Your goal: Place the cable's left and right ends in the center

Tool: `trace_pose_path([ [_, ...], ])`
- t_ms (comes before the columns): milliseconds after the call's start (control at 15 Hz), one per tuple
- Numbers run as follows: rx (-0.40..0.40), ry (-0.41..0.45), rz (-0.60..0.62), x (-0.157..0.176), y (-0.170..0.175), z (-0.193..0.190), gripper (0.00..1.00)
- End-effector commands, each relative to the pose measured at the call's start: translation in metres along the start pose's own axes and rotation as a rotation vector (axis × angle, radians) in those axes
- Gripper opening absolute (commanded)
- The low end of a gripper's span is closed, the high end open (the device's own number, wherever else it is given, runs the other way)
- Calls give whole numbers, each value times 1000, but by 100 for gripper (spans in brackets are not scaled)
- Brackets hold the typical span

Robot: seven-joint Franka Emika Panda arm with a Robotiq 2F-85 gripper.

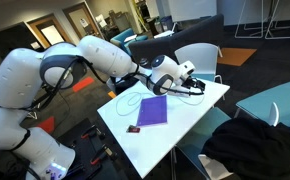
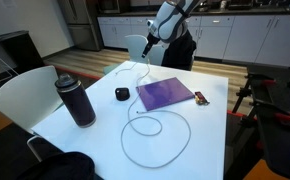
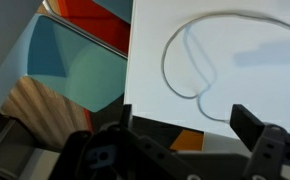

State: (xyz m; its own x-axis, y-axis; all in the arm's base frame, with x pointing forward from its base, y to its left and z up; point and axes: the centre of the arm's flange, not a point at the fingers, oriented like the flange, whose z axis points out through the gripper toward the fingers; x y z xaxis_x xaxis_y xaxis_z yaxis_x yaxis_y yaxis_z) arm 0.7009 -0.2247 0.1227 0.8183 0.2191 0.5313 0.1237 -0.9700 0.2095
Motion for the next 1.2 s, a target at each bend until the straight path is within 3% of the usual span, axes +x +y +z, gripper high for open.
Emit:
trace_pose_path([
  [0, -29, 10, -11, -1, 3, 43, 100],
  [667, -84, 20, 113, -16, 2, 87, 100],
  [733, -89, 19, 122, -15, 1, 90, 75],
  [800, -94, 17, 129, -14, 0, 91, 74],
  [1133, -112, 22, 150, -12, -2, 95, 35],
])
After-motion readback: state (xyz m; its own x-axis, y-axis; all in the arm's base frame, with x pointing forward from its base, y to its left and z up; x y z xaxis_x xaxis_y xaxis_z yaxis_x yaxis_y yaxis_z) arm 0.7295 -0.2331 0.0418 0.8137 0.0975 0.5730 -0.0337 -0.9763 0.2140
